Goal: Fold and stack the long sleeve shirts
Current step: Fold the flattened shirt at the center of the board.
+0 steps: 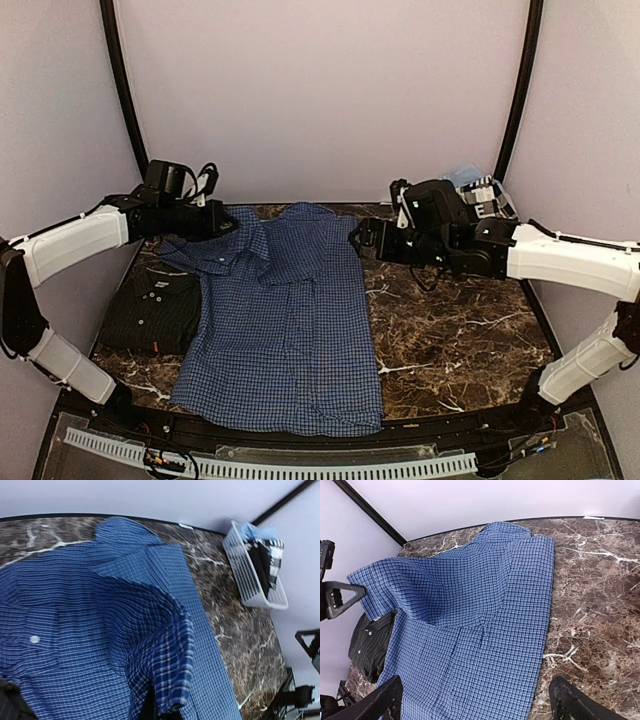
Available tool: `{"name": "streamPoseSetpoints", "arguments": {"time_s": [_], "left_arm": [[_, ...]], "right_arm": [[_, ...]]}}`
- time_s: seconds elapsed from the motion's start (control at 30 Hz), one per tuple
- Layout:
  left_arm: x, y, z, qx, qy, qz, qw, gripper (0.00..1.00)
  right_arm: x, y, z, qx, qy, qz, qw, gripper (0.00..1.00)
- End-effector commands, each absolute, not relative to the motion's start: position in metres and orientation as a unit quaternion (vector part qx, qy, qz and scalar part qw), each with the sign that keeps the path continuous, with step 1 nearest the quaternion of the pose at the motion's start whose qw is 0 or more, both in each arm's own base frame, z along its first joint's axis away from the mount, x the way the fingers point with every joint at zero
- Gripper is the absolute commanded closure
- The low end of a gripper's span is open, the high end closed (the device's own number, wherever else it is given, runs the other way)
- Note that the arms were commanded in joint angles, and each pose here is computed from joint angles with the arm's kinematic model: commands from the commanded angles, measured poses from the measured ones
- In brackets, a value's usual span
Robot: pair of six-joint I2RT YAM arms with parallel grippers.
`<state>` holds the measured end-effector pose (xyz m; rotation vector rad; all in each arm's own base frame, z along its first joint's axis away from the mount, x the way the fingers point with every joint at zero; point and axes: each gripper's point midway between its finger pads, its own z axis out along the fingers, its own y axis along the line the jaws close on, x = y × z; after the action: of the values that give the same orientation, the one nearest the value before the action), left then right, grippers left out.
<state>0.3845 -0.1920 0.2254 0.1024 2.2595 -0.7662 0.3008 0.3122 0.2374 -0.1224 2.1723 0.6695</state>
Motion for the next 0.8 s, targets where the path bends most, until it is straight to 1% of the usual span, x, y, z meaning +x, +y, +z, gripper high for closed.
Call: {"name": "streamPoseSetpoints", "arguments": {"time_s": [0.0,0.2,0.33,0.57,0.67,0.77], "left_arm": [[0.361,-0.246,0.212,0.137,0.876,-0.337,0.317,1.00],[0.326,-0.304,0.174,0.219,0.884,-0.343,0.231,1.00],[0.305,-0.336,0.156,0.256,0.882,-0.348,0.190,1.00],[0.272,-0.375,0.137,0.308,0.875,-0.351,0.128,1.00],[0.251,-0.390,0.126,0.333,0.873,-0.341,0.101,1.00],[0.240,-0.398,0.112,0.343,0.877,-0.326,0.079,1.00]], "right_arm": [[0.310,0.296,0.266,-0.030,0.846,0.261,0.463,0.01],[0.312,0.274,0.273,-0.023,0.845,0.213,0.490,0.02],[0.311,0.261,0.282,-0.016,0.837,0.202,0.508,0.01],[0.309,0.252,0.286,-0.009,0.835,0.196,0.515,0.01],[0.310,0.249,0.284,-0.006,0.837,0.187,0.514,0.01],[0.310,0.246,0.283,-0.004,0.838,0.181,0.515,0.01]]}}
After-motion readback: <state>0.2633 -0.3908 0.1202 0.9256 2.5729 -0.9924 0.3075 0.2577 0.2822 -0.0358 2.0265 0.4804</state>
